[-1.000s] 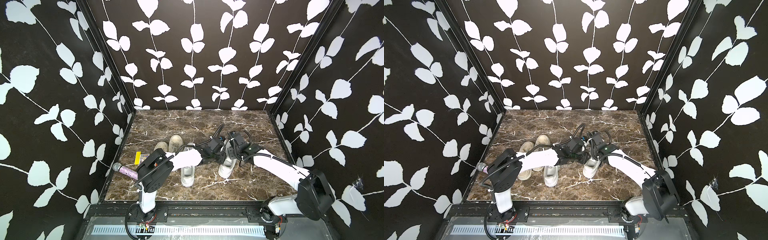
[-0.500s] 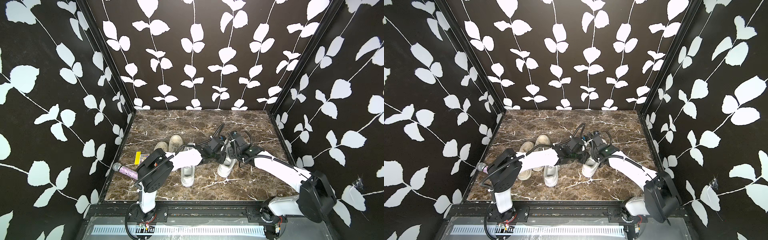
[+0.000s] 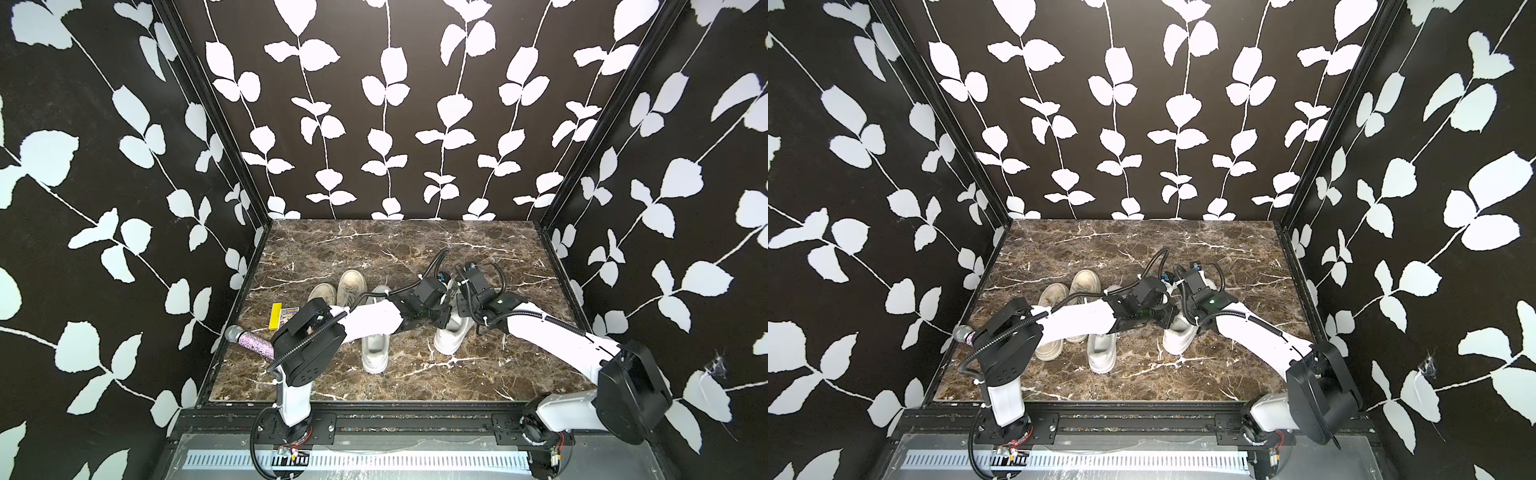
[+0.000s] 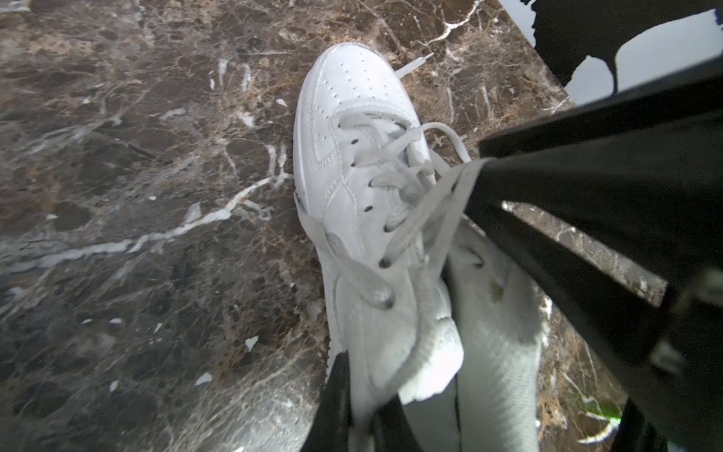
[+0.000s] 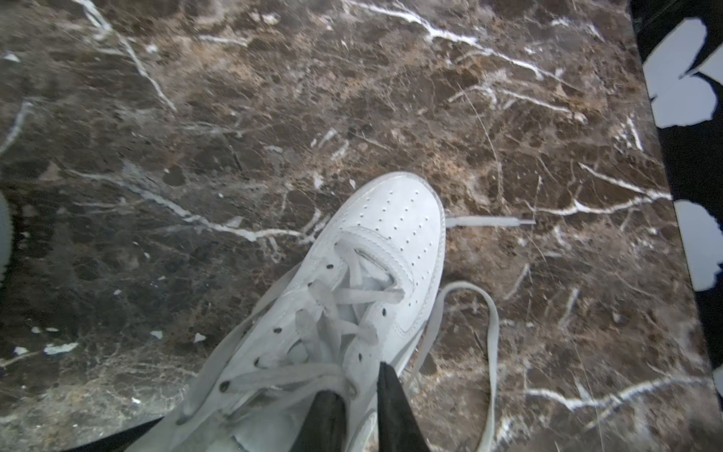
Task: Remove the insole from the shoe
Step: Untie the shoelace on the shoe.
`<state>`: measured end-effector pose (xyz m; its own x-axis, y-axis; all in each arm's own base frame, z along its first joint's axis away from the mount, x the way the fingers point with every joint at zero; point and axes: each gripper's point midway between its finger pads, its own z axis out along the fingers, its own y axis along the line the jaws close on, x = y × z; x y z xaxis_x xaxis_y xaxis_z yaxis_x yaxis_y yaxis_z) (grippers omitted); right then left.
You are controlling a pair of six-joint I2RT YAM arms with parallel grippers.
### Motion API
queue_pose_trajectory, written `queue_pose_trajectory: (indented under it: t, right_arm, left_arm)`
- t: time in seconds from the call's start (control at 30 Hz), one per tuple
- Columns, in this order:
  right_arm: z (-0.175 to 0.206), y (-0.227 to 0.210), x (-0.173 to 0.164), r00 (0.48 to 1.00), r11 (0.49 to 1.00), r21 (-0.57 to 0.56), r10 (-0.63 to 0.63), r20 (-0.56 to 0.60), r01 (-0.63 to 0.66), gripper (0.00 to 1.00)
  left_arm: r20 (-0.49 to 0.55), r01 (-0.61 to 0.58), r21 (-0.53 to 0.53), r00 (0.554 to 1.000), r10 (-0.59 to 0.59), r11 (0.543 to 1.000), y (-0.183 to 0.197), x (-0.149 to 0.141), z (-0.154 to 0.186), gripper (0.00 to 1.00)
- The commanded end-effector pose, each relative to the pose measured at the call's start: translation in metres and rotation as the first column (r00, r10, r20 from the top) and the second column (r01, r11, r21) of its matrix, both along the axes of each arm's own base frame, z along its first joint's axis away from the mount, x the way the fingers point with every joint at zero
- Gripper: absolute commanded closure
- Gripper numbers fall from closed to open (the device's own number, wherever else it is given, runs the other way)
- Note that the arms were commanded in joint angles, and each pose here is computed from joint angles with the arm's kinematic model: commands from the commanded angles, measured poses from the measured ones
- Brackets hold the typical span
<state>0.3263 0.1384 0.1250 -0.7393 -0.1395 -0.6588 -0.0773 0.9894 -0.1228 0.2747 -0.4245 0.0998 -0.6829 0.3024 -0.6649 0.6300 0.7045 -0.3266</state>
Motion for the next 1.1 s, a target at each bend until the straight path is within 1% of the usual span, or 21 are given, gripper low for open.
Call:
queue_pose_trajectory:
  t: [0.0,0.07,0.2,0.3,0.4,0.47,0.57,0.7,0.77,0.8,0.87,0.9,0.97,1.07]
  right_arm:
    - [-0.003,0.010,0.002,0.999,0.998,0.023,0.052,0.009,-0.053,0.77]
    - [-0.007,0.010,0.001,0.999,0.998,0.023,0.051,0.004,-0.051,0.75]
    - [-0.006,-0.002,0.006,1.000,0.999,-0.041,0.004,0.025,-0.003,0.74]
    - [0.007,-0.014,0.012,0.995,0.995,-0.069,-0.069,0.070,0.074,0.75]
    - [0.026,-0.025,0.018,0.983,0.985,-0.088,-0.140,0.119,0.150,0.78]
    - [0.032,-0.036,0.019,0.970,0.973,-0.100,-0.194,0.146,0.210,0.79]
    - [0.025,-0.055,0.017,0.951,0.951,-0.093,-0.282,0.128,0.295,0.79]
    - [0.014,-0.070,0.013,0.937,0.934,-0.092,-0.336,0.095,0.344,0.78]
    - [0.011,-0.065,0.015,0.946,0.944,-0.077,-0.314,0.079,0.320,0.78]
    - [0.009,-0.056,0.019,0.959,0.959,-0.050,-0.274,0.070,0.278,0.77]
    - [0.007,-0.028,0.021,0.985,0.987,0.021,-0.161,0.055,0.160,0.75]
    - [0.007,-0.011,0.020,0.994,0.995,0.045,-0.091,0.057,0.088,0.72]
    - [0.004,0.015,0.013,0.999,0.997,0.081,0.016,0.045,-0.019,0.67]
    - [-0.002,0.023,0.009,0.998,0.992,0.123,0.037,0.042,-0.042,0.63]
  left_arm:
    - [-0.021,-0.002,0.054,1.000,0.003,0.999,0.018,-0.008,-0.002,0.92]
    - [-0.014,0.003,0.035,1.000,-0.002,0.999,0.015,-0.008,0.003,0.92]
    - [-0.012,0.025,-0.008,1.000,-0.026,1.000,0.008,-0.010,0.011,0.93]
    - [-0.019,0.033,-0.009,0.999,-0.033,0.999,0.007,-0.011,0.011,0.94]
    - [-0.029,0.036,0.002,0.999,-0.035,0.999,0.008,-0.013,0.009,0.96]
    - [-0.027,0.036,0.007,0.999,-0.036,0.999,0.010,-0.014,0.008,0.97]
    - [-0.020,0.020,0.013,1.000,-0.019,1.000,0.017,-0.014,0.006,1.00]
    - [-0.013,0.017,-0.007,1.000,-0.017,1.000,0.021,-0.017,0.009,1.00]
    - [-0.012,0.018,-0.012,1.000,-0.019,1.000,0.020,-0.018,0.010,1.00]
    - [-0.011,0.018,-0.015,1.000,-0.018,1.000,0.019,-0.017,0.010,1.00]
    - [-0.022,0.025,-0.018,0.999,-0.025,1.000,0.015,-0.016,0.010,1.00]
    - [-0.028,0.028,-0.023,0.999,-0.028,0.999,0.013,-0.016,0.011,1.00]
    - [-0.027,0.019,-0.035,0.999,-0.020,0.999,0.011,-0.015,0.012,1.00]
    - [-0.023,0.012,-0.063,1.000,-0.014,0.998,0.009,-0.014,0.017,1.00]
